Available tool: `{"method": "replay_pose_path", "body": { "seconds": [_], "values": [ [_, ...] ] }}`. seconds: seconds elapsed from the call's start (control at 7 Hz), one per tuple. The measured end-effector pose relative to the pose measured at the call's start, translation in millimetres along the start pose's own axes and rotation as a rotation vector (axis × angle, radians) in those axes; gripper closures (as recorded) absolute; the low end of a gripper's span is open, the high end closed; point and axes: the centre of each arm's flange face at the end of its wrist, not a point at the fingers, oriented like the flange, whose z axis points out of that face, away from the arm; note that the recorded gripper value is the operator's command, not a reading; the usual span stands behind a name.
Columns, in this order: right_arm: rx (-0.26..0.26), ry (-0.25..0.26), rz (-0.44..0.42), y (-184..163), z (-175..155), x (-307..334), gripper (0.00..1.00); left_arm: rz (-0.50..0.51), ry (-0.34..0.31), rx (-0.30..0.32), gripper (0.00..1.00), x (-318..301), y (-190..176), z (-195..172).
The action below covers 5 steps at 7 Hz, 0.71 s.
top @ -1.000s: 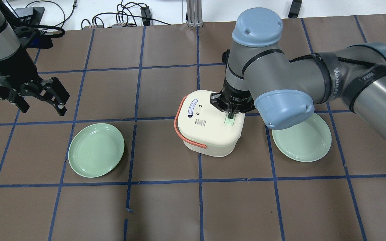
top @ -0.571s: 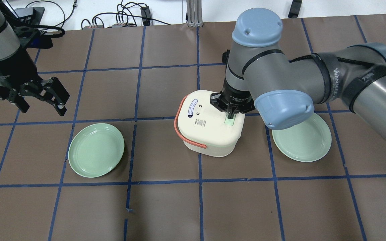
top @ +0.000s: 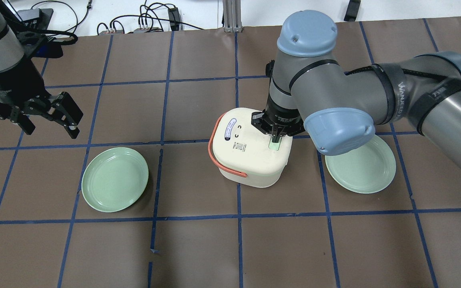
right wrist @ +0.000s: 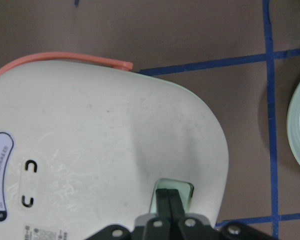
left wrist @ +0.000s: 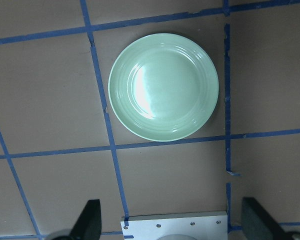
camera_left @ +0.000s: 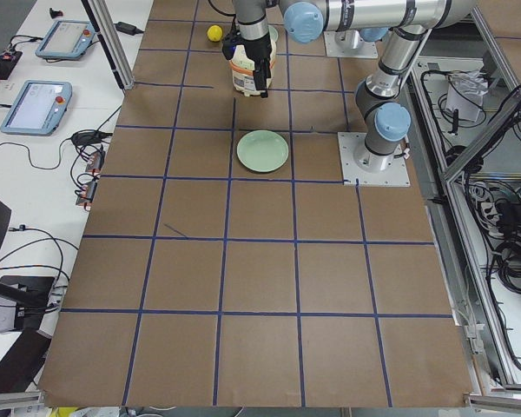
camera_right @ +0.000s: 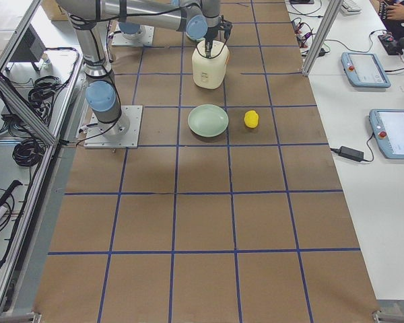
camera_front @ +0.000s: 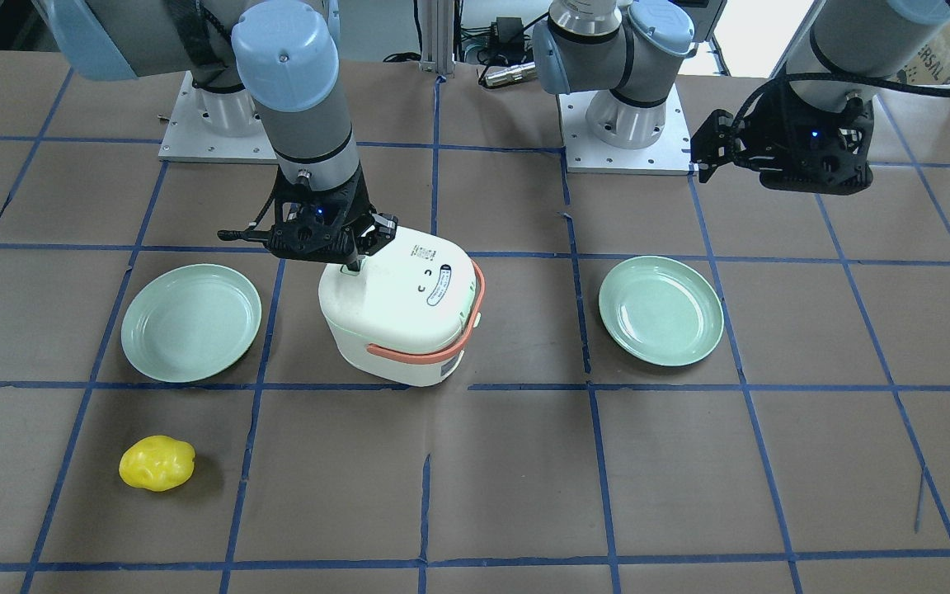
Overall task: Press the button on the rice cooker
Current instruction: 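Press down on the green lid button with the right gripper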
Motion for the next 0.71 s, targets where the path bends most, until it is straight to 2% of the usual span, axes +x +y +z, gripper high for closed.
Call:
{"method": "replay_pose_path", "body": {
  "seconds": [0.29, 0.43, 0.57, 0.71],
  "values": [
    [-0.003, 0.003, -0.002, 1, 2, 1, 0.84, 0.0, 0.0, 0.0, 0.0, 0, 0, 0],
    [-0.003, 0.006, 0.004, 1, -2, 1, 0.77, 0.0, 0.0, 0.0, 0.0, 0, 0, 0],
    [-0.003, 0.007, 0.023, -1, -14, 2, 0.6, 0.0, 0.0, 0.0, 0.0, 0, 0, 0],
    [0.002, 0.01, 0.044, -8, -36, 0, 0.23, 0.0, 0.0, 0.0, 0.0, 0, 0, 0]
  ]
}}
